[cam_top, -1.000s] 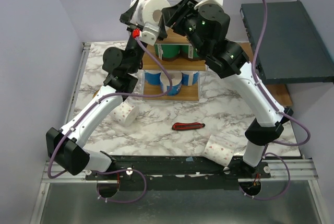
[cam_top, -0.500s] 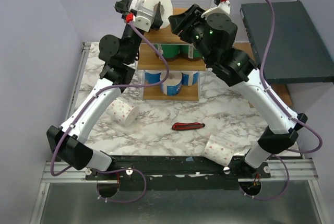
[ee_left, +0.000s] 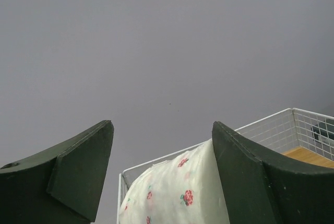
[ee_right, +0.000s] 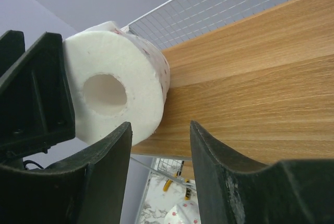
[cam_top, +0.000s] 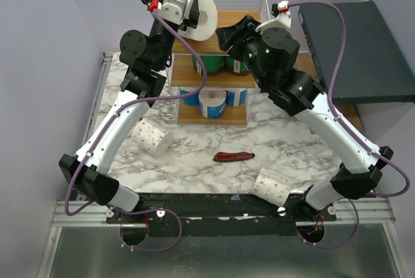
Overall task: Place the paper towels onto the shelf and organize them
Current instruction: Place the paper towel on the shelf.
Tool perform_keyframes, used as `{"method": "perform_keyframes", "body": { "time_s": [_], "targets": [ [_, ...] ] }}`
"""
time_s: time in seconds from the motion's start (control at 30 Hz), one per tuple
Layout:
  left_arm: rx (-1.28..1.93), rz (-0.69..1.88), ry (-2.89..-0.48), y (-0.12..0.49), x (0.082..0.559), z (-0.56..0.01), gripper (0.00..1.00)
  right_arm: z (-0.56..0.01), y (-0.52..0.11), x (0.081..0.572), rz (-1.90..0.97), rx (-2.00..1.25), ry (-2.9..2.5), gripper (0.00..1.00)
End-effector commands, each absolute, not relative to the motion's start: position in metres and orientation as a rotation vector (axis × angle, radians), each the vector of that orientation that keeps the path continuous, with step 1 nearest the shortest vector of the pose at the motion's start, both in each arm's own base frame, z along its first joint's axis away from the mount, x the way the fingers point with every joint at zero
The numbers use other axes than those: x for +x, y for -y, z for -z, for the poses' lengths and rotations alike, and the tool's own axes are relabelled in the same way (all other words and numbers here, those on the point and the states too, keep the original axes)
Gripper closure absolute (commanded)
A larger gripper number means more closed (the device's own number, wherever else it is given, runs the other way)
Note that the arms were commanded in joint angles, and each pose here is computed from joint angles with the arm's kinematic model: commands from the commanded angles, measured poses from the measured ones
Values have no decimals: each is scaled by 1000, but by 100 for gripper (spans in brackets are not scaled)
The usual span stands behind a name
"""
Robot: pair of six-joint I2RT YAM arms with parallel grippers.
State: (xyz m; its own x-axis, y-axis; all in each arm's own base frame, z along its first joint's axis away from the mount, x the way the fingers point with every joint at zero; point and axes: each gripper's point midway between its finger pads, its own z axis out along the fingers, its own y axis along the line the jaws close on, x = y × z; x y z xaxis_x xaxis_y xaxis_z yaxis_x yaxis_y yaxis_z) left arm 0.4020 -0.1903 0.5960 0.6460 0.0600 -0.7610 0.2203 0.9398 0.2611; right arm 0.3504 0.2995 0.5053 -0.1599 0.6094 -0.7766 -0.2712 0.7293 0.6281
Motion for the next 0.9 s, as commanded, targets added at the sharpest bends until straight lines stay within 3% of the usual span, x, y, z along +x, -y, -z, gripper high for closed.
{"method": "perform_keyframes", "body": {
  "time_s": [0.0, 0.2, 0.5, 0.87],
  "targets": [
    [344, 119, -916, 193, 412, -594, 22, -510, -292, 352, -766, 296, -1515, 48],
    [352, 122, -935, 195, 417, -586, 22, -505, -303, 361, -761, 279, -1510, 45],
    [351, 118, -930, 193, 414, -587, 22, -513, -315, 375, -768, 265, -1485, 27],
    [352, 135, -937, 194, 413, -581, 22, -494, -305, 408, -747, 240, -1523, 26]
  ]
}}
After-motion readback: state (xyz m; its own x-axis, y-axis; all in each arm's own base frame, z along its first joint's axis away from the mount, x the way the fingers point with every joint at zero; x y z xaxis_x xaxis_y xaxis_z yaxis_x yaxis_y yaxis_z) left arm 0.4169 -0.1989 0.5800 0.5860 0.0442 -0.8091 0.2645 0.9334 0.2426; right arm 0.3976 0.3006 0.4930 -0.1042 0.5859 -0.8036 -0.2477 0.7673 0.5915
